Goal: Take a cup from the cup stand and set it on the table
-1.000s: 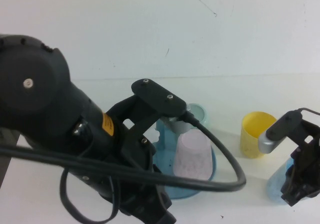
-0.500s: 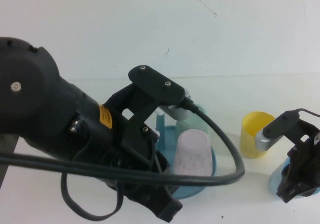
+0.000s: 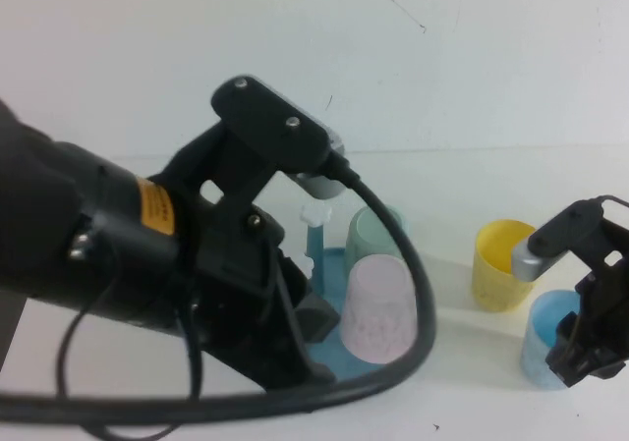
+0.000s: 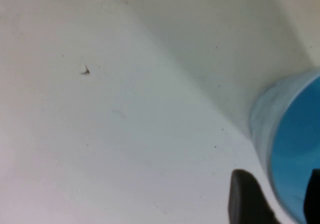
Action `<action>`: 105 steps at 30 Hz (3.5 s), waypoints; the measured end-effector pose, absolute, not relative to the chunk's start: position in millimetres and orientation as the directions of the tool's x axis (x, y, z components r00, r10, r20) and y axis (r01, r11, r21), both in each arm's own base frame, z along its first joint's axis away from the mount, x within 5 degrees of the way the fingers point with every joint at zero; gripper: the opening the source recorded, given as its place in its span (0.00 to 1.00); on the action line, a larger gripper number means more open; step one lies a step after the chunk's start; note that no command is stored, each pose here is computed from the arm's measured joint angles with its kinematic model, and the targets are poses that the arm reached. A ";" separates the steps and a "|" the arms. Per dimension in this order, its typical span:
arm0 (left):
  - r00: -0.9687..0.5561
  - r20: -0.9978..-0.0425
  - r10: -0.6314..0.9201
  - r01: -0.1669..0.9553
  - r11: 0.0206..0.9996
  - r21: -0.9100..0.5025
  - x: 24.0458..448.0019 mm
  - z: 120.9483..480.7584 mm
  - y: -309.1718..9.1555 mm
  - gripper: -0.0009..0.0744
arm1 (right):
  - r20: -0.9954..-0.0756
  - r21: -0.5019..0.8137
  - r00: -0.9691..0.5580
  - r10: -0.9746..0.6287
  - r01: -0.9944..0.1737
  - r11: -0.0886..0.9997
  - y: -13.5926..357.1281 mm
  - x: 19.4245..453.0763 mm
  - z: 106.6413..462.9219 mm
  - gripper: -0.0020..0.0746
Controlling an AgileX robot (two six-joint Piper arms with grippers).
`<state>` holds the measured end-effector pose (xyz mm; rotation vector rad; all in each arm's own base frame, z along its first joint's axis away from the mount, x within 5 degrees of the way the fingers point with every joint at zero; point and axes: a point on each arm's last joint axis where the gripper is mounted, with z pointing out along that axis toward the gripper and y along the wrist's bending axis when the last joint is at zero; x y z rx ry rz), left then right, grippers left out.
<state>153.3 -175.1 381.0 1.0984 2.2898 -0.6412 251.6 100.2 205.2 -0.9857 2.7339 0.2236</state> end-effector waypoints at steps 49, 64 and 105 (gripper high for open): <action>-0.245 -0.937 0.250 0.691 0.723 0.012 66.4 292.0 -62.8 0.01 | -0.831 -0.293 -0.276 -0.483 -0.520 0.802 29.3 65.4 259.4 0.02; -0.281 -0.914 0.295 0.633 0.772 0.055 64.7 270.7 -50.5 0.01 | -0.831 -0.293 -0.275 -0.483 -0.520 0.802 29.2 65.4 259.4 0.02; -0.277 -0.955 -0.106 -0.026 0.994 -0.103 53.3 173.3 -0.5 0.01 | -0.830 -0.290 -0.280 -0.482 -0.522 0.802 29.3 65.1 259.0 0.02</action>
